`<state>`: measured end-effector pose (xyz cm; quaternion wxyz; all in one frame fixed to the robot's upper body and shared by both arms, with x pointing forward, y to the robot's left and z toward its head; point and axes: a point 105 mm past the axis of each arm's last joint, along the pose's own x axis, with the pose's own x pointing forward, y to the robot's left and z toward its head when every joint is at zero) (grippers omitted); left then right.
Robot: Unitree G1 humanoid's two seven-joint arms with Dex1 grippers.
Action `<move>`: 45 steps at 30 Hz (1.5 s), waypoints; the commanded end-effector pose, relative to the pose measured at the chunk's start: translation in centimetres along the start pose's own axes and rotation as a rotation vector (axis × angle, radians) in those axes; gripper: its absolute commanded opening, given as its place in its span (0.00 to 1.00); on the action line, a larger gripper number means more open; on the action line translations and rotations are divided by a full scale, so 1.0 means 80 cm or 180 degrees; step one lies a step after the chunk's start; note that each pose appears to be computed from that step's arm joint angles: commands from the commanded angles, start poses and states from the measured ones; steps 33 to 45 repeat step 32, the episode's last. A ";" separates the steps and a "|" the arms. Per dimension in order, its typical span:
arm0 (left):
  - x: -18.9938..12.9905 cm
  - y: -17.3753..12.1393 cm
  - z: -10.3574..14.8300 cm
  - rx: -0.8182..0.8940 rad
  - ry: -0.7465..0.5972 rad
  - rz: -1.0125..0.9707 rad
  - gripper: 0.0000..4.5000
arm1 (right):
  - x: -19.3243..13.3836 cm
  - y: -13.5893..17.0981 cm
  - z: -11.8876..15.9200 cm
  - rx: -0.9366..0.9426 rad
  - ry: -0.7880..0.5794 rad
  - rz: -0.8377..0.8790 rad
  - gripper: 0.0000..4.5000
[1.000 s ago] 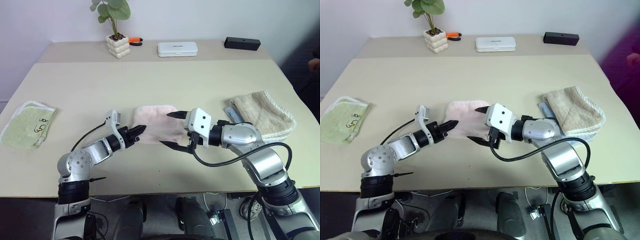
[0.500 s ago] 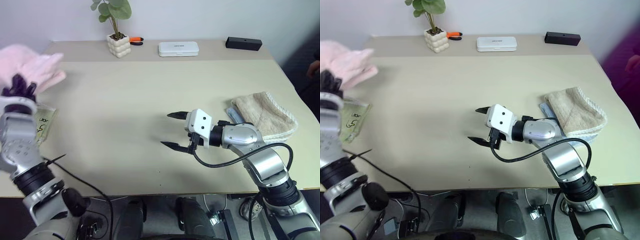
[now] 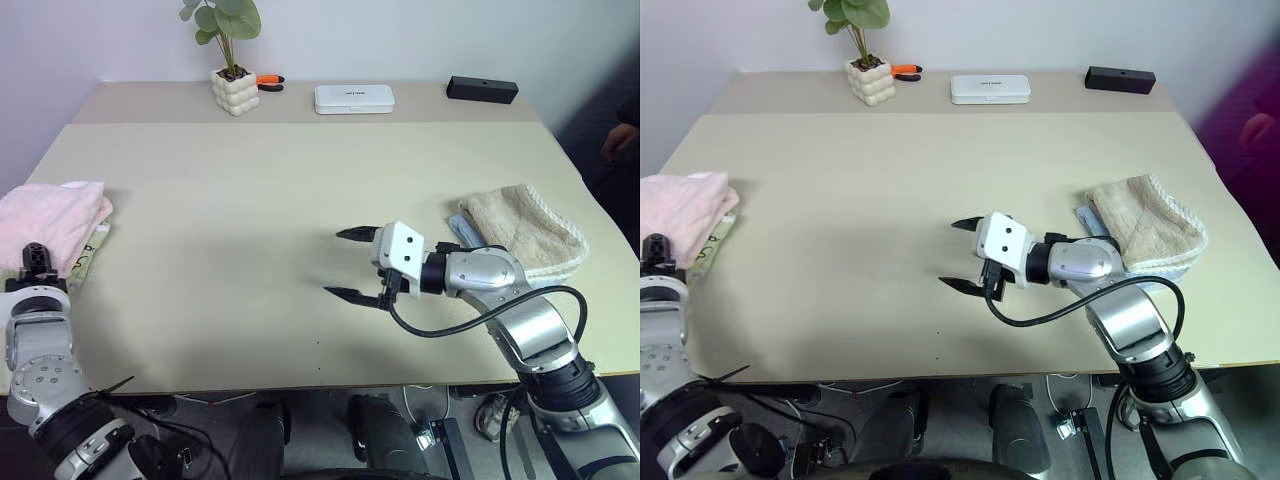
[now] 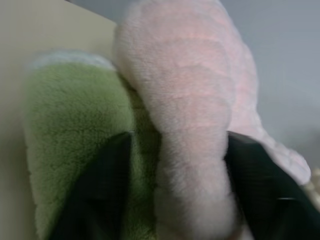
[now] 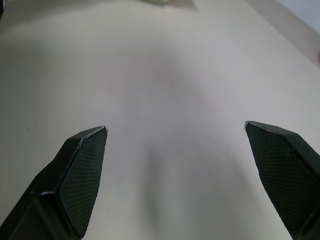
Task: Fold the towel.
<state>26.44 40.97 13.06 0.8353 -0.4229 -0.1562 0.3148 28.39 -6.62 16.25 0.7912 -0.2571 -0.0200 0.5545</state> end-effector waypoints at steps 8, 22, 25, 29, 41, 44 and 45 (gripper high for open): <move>-0.026 -0.072 0.126 0.0704 -0.0926 -0.0819 0.99 | -0.003 -0.009 0.006 -0.0080 -0.0110 0.0028 1.00; -0.120 -0.187 -0.105 0.3009 0.1141 -0.3631 0.99 | -0.093 -0.080 -0.060 0.0739 0.0144 -0.1148 1.00; -0.129 -0.167 -0.123 0.3137 0.1483 -0.3785 0.99 | -0.122 -0.071 -0.073 0.0883 0.0295 -0.1201 1.00; -0.129 -0.157 -0.129 0.3162 0.1574 -0.3794 0.99 | -0.127 -0.066 -0.076 0.0875 0.0355 -0.1184 1.00; -0.131 -0.153 -0.131 0.3166 0.1610 -0.3805 0.99 | -0.126 -0.069 -0.074 0.0899 0.0311 -0.1216 1.00; -0.131 -0.153 -0.131 0.3166 0.1610 -0.3805 0.99 | -0.126 -0.069 -0.074 0.0899 0.0311 -0.1216 1.00; -0.131 -0.153 -0.131 0.3166 0.1610 -0.3805 0.99 | -0.126 -0.069 -0.074 0.0899 0.0311 -0.1216 1.00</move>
